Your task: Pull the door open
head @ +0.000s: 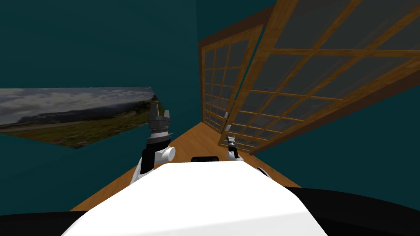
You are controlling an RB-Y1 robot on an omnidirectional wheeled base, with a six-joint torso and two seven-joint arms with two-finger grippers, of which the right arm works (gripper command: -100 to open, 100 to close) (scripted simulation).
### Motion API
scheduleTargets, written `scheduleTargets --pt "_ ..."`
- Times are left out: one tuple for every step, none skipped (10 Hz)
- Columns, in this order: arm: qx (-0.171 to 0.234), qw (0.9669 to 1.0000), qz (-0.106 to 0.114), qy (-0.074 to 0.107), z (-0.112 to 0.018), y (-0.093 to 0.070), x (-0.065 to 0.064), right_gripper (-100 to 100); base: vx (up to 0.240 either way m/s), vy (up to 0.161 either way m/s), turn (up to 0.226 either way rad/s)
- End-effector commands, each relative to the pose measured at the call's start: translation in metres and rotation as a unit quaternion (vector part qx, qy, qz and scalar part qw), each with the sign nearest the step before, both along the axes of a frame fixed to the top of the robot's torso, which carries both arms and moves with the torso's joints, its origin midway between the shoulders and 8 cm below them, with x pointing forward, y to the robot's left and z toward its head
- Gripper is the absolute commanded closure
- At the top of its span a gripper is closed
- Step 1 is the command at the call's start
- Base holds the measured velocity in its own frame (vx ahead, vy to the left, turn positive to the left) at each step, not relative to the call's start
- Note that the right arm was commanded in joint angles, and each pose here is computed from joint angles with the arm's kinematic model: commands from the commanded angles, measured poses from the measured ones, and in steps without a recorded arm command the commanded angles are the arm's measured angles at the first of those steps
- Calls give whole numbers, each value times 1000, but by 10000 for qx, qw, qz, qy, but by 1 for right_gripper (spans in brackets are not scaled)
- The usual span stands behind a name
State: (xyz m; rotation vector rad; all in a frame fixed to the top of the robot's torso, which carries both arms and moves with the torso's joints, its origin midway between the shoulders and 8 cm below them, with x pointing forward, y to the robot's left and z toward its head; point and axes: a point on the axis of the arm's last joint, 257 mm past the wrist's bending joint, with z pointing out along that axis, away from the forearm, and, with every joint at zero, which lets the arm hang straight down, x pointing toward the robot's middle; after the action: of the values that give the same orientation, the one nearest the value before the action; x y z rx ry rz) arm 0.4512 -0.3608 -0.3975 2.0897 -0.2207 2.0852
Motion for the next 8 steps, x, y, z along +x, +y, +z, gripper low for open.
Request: scheduleTargets --pt "9 10000 -72 -1 -2 -14 -6 -100 238 8 103" --pt "10 9999 -165 -4 -2 -32 -13 -100 274 -11 155" --pt "10 9999 -165 -4 -2 -32 -13 -100 195 -3 73" --pt "9 9996 -284 -12 -2 -54 -24 -100 203 3 156" --pt "7 9995 -330 -16 -1 -63 -28 -100 243 -18 146" --pt "6 9993 -369 -20 -1 -70 -31 -100 233 8 79" --pt "6 9993 -369 -20 -1 -70 -31 -100 148 -2 -15" --pt "3 9994 -355 -5 -1 -67 -31 -100 44 -1 -5"
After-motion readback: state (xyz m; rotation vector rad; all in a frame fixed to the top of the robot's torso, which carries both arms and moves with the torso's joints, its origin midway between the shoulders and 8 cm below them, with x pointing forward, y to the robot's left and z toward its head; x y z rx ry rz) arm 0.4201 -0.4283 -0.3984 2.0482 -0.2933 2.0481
